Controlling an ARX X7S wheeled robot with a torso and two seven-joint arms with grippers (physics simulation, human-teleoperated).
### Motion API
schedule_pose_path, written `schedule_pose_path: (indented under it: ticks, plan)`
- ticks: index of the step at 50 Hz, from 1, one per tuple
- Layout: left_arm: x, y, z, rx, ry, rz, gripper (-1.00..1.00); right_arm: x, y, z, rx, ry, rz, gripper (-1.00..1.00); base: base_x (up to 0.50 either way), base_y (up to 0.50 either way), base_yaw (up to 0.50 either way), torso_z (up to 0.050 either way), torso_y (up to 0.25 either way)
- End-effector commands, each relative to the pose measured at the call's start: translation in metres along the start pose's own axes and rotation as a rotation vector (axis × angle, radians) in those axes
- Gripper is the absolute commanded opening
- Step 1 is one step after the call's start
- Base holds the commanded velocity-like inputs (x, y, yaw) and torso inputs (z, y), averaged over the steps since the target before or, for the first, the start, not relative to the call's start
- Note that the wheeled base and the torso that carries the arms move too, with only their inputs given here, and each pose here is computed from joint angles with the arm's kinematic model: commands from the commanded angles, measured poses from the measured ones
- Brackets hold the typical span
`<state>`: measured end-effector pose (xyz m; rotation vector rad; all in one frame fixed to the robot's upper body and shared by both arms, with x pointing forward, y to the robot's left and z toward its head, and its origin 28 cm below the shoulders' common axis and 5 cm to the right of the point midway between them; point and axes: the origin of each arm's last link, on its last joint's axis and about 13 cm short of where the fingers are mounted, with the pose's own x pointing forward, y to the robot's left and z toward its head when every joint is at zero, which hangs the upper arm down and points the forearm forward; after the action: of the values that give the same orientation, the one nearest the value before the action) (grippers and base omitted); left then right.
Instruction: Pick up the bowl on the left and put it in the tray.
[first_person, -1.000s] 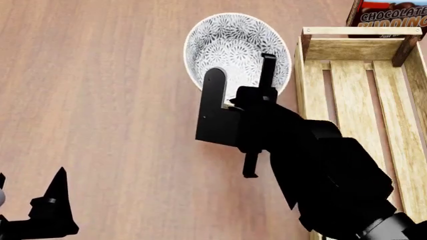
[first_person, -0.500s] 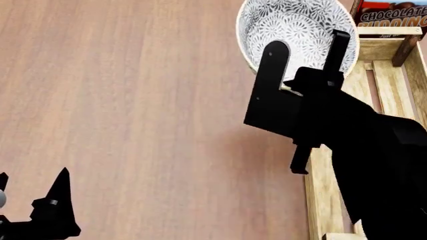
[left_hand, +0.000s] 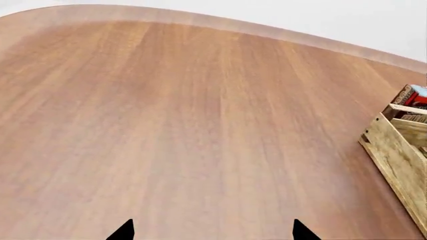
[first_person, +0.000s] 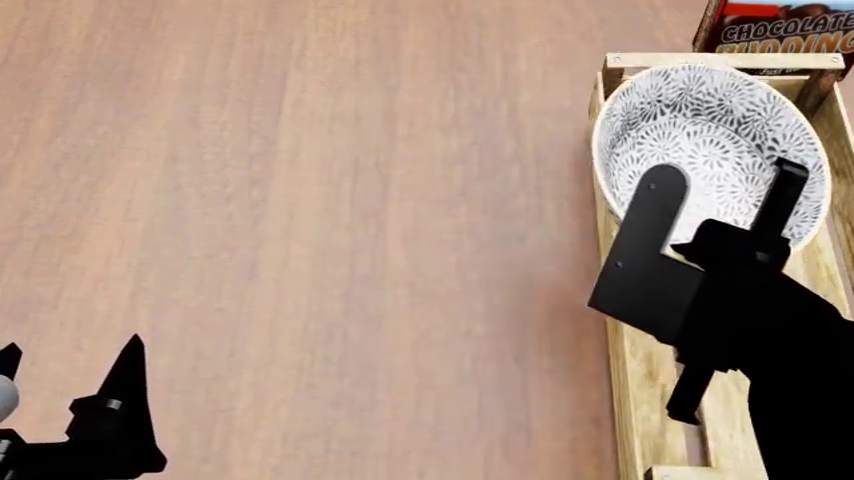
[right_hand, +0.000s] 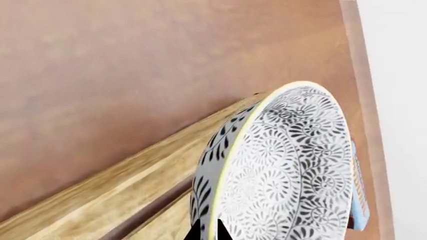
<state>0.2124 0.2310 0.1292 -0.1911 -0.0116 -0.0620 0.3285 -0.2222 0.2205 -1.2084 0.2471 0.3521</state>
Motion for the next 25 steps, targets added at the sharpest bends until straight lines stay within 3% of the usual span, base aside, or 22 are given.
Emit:
schedule_pose_path:
  ticks: [1,25]
  plan:
    - [0.0,-0.001,0.0,0.004,0.001,-0.004,1.0,0.002,0.012,-0.017,0.007,0.052,-0.01,-1.0,0.0,0.0,0.0,0.0,0.0]
    - [0.0,-0.002,0.001,0.01,0.002,-0.003,1.0,0.019,0.029,-0.034,0.021,0.116,0.012,-1.0,0.0,0.0,0.0,0.0,0.001]
